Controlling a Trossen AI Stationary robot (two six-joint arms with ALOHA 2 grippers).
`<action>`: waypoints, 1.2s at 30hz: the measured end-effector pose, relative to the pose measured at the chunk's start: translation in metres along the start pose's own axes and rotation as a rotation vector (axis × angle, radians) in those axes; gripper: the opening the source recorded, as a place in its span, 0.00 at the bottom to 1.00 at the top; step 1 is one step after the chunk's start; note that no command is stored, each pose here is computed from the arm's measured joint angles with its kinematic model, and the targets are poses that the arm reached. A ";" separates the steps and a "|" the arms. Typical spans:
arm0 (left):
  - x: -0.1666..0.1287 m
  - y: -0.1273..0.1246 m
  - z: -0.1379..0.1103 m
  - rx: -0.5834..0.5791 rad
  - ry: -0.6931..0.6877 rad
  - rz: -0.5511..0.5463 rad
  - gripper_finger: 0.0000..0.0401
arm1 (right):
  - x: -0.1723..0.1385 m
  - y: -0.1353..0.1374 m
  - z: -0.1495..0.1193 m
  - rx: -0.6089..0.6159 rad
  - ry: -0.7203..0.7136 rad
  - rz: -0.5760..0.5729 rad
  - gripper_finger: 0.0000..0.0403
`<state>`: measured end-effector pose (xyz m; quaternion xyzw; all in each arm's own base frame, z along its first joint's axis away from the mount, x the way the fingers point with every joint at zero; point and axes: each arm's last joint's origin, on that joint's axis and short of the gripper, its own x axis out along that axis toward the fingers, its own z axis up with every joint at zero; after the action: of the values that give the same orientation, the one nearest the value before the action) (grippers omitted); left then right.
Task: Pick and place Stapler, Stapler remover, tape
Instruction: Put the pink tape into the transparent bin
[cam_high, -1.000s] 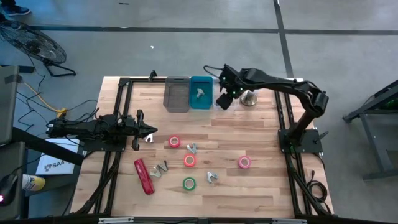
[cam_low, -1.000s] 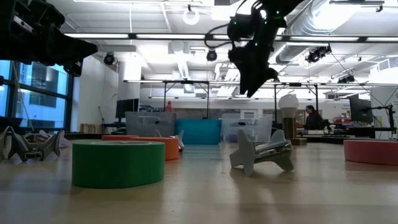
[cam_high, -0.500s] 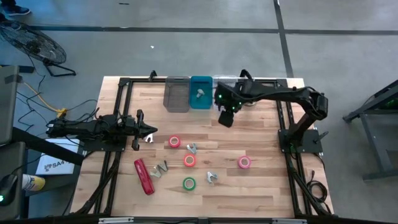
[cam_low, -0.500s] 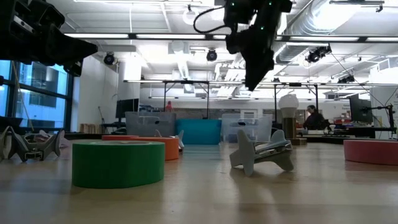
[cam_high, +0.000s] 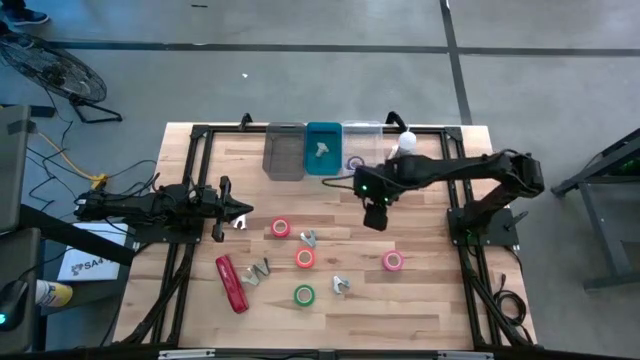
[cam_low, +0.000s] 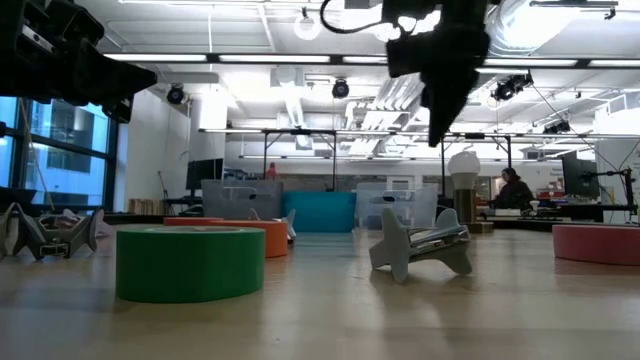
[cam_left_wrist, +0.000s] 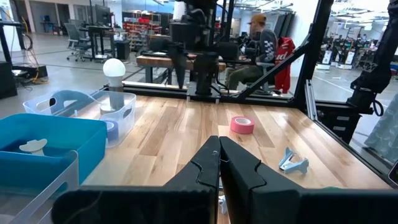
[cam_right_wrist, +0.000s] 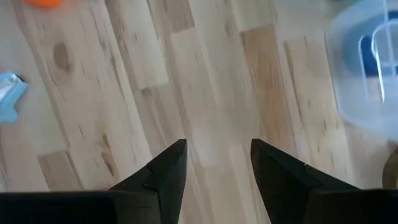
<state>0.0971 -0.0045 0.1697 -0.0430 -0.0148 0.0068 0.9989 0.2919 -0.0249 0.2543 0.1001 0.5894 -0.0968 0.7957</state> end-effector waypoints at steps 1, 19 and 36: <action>0.000 0.000 0.000 0.000 0.000 0.000 0.01 | -0.001 0.002 -0.004 0.002 -0.004 -0.005 0.42; 0.000 0.000 0.000 0.000 0.000 0.000 0.01 | 0.000 0.017 -0.049 0.068 -0.020 -0.011 0.42; 0.000 0.000 0.000 0.000 0.000 0.000 0.01 | 0.003 0.016 -0.071 0.185 0.016 -0.019 0.42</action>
<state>0.0971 -0.0045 0.1697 -0.0430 -0.0148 0.0068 0.9989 0.2322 0.0094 0.2316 0.1685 0.5850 -0.1574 0.7775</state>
